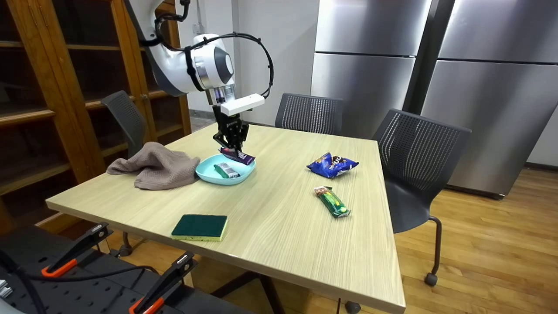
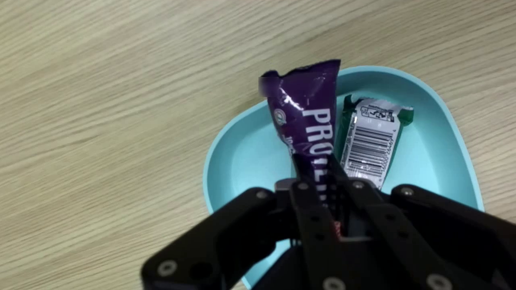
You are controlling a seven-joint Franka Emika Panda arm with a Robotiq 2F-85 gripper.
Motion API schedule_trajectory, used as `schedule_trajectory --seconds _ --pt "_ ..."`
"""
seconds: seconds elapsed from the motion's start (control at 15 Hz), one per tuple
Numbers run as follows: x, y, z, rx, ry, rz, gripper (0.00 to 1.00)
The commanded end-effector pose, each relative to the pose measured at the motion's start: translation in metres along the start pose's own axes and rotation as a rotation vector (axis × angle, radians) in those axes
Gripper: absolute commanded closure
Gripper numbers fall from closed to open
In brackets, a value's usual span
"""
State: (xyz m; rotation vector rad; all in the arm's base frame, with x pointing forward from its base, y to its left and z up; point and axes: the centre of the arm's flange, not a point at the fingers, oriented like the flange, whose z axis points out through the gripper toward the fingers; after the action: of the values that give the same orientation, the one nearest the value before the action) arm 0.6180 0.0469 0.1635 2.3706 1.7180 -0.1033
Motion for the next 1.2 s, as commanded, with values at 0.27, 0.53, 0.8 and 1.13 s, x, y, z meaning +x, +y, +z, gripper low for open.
schedule_trajectory --seconds 0.27,0.53,0.8,1.13 --pt "0.016 0.008 -0.005 -0.026 -0.022 -0.021 0.61" --pt "0.014 -0.002 -0.012 -0.066 -0.033 -0.079 0.31" --pt "-0.007 -0.009 -0.024 -0.060 -0.019 -0.083 0.02" --pt "-0.063 -0.025 -0.034 -0.027 0.012 0.019 0.00"
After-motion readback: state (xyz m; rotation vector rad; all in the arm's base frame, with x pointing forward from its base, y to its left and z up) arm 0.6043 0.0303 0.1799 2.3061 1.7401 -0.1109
